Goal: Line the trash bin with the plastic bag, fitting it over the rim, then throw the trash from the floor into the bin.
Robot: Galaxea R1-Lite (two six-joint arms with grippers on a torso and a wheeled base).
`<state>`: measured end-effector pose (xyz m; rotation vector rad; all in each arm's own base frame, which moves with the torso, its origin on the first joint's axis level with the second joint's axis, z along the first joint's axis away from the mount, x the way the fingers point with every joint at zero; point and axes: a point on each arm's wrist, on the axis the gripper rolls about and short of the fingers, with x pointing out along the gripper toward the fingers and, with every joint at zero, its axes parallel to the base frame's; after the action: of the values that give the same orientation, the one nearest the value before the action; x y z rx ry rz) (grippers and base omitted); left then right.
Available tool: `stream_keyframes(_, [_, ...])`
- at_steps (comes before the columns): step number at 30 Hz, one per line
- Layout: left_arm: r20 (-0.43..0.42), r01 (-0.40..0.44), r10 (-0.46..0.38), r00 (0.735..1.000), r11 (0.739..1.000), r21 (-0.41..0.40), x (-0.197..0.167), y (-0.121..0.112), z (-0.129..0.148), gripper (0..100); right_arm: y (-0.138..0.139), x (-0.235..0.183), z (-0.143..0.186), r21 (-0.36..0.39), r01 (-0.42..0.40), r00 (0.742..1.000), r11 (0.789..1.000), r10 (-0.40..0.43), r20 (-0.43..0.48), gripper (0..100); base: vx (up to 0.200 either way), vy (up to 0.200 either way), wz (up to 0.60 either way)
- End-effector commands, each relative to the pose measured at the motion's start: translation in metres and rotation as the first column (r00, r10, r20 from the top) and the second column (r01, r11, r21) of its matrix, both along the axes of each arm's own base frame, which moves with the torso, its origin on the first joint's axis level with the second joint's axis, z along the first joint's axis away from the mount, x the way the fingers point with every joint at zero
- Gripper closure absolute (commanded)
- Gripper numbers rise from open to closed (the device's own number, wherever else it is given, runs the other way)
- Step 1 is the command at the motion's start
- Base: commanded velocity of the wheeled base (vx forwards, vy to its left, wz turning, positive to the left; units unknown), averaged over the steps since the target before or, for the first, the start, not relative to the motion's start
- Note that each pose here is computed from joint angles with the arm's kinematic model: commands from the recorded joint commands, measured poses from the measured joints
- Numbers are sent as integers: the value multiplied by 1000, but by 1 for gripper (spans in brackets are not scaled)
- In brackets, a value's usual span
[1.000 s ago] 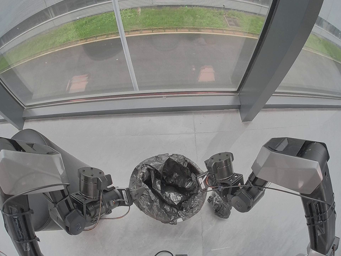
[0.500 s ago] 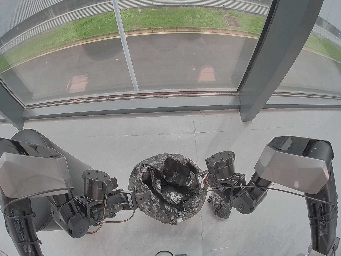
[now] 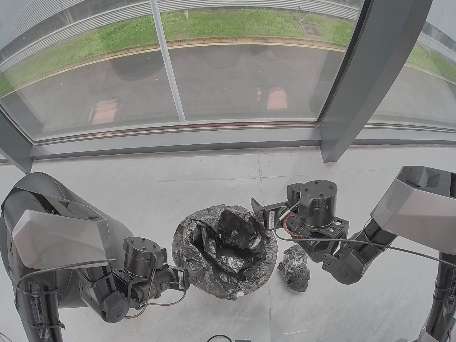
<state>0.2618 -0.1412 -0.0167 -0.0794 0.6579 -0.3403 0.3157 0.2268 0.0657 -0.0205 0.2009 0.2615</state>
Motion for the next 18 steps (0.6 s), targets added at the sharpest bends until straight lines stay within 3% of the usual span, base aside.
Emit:
stream_keyframes(1, [-14, 13, -12, 1000, 997, 71, 0, -2, -14, 0, -5, -2, 10, 19, 4, 1000, 1000, -4, 24, 0, 0, 0, 0])
stream_keyframes(12, [31, -2, -5, 1000, 977, 212, 17, -7, -36, 0, -9, -4, 18, 36, -6, 999, 999, 5, 38, 0, 0, 0, 0])
stream_keyframes(18, [59, 3, -17, 998, 973, 229, 28, -12, -40, 0, -9, -3, 18, 35, -6, 999, 999, 5, 36, 0, 0, 0, 0])
